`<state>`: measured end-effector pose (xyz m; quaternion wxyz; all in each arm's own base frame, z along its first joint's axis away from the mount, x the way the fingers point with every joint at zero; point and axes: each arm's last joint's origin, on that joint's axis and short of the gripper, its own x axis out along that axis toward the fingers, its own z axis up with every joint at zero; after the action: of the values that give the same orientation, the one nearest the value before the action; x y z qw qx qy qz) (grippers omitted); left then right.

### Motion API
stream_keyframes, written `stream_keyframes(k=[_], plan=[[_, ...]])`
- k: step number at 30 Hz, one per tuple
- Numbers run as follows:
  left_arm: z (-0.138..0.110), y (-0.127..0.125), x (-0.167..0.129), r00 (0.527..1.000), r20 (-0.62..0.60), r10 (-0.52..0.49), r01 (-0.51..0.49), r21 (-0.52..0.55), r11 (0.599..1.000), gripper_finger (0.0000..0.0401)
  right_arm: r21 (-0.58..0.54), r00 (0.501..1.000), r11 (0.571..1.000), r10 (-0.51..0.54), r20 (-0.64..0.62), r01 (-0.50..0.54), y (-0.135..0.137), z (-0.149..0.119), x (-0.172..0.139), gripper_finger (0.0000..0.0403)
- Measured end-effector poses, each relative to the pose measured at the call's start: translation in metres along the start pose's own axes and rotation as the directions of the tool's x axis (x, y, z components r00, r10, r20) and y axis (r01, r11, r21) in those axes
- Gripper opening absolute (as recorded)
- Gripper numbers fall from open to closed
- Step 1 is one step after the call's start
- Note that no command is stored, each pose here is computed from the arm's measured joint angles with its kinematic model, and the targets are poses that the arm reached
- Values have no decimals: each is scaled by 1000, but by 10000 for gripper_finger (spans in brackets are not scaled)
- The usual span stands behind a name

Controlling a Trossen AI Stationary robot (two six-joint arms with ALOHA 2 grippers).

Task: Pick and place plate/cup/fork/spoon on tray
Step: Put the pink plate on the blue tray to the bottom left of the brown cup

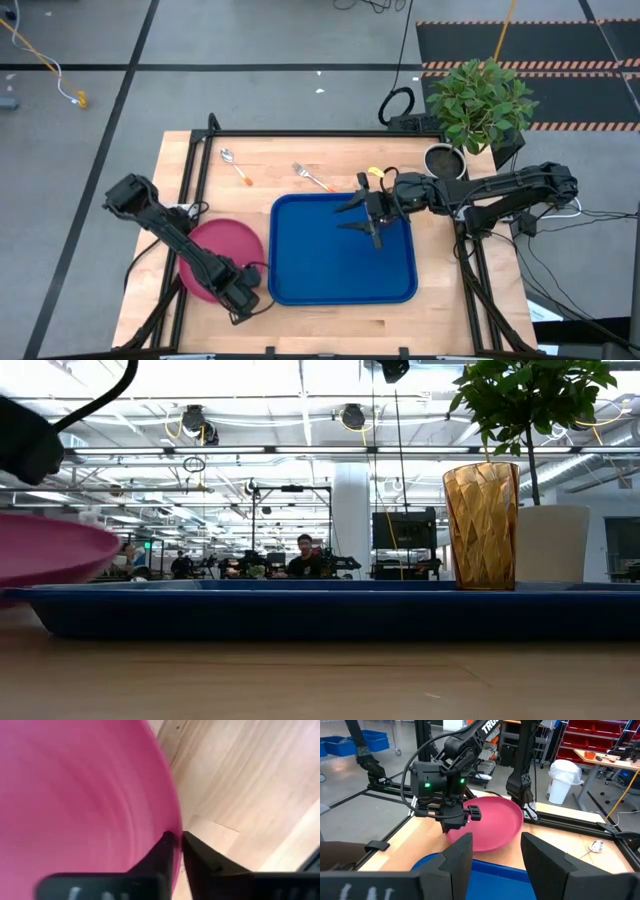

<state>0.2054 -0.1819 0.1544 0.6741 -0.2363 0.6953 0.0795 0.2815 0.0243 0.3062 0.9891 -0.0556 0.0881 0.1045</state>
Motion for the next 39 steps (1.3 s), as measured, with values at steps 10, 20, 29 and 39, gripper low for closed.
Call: stream_keyframes(k=[10, 20, 29, 39], plan=[[3, 5, -15, 994, -59, 94, -93, 25, 995, 3, -7, 1000, 1000, -5, -1, 5, -1, 0, 0, 160], [17, -10, -96, 950, 64, 307, -311, 55, 949, 1, -7, 1000, 1000, -6, -2, 6, -1, 0, 0, 160], [31, -10, -140, 910, 197, 365, -381, 54, 923, 1, -7, 1000, 1000, -5, -2, 5, -1, 0, 0, 160], [46, -9, -145, 889, 290, 353, -387, 66, 920, 1, -18, 1000, 1000, -5, -2, 5, -1, 0, 0, 160]])
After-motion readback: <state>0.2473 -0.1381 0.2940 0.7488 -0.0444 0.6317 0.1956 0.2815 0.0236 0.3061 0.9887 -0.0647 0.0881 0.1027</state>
